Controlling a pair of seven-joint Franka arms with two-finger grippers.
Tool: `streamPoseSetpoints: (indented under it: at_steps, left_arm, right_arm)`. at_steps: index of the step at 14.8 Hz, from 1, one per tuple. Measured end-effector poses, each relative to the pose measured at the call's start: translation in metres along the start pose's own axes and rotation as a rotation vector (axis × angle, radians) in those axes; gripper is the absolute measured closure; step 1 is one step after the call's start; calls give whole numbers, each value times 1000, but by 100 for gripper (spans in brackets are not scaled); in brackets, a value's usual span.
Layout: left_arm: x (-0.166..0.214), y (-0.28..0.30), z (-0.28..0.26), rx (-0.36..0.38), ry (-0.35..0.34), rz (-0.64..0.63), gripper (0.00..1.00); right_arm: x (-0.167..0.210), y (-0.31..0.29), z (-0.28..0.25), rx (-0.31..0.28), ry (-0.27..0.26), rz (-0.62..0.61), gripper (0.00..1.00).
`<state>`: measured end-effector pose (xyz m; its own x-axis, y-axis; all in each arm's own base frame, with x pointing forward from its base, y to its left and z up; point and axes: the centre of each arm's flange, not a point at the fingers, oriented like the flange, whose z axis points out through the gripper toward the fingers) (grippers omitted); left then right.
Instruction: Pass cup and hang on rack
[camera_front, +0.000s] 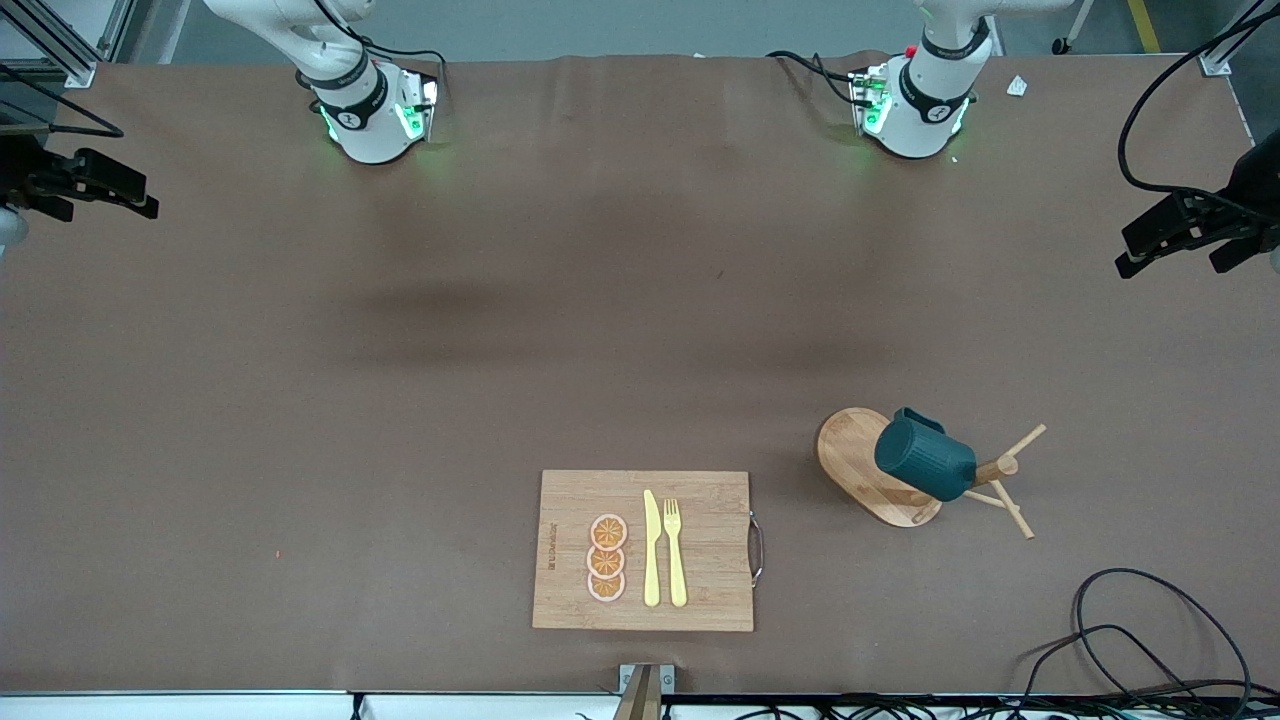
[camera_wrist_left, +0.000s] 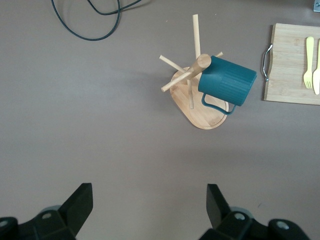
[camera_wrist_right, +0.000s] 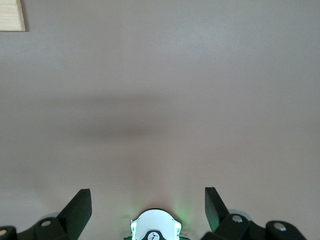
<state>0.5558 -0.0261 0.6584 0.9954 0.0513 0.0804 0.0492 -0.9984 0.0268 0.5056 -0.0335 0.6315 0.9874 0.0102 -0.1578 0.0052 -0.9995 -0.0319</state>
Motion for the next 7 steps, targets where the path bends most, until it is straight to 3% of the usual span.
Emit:
streamPoseSetpoints:
  at_steps: [7]
  left_arm:
    - [0,3,0,-1,2,6,0]
  right_arm:
    - [0,0,0,0,0,0,0]
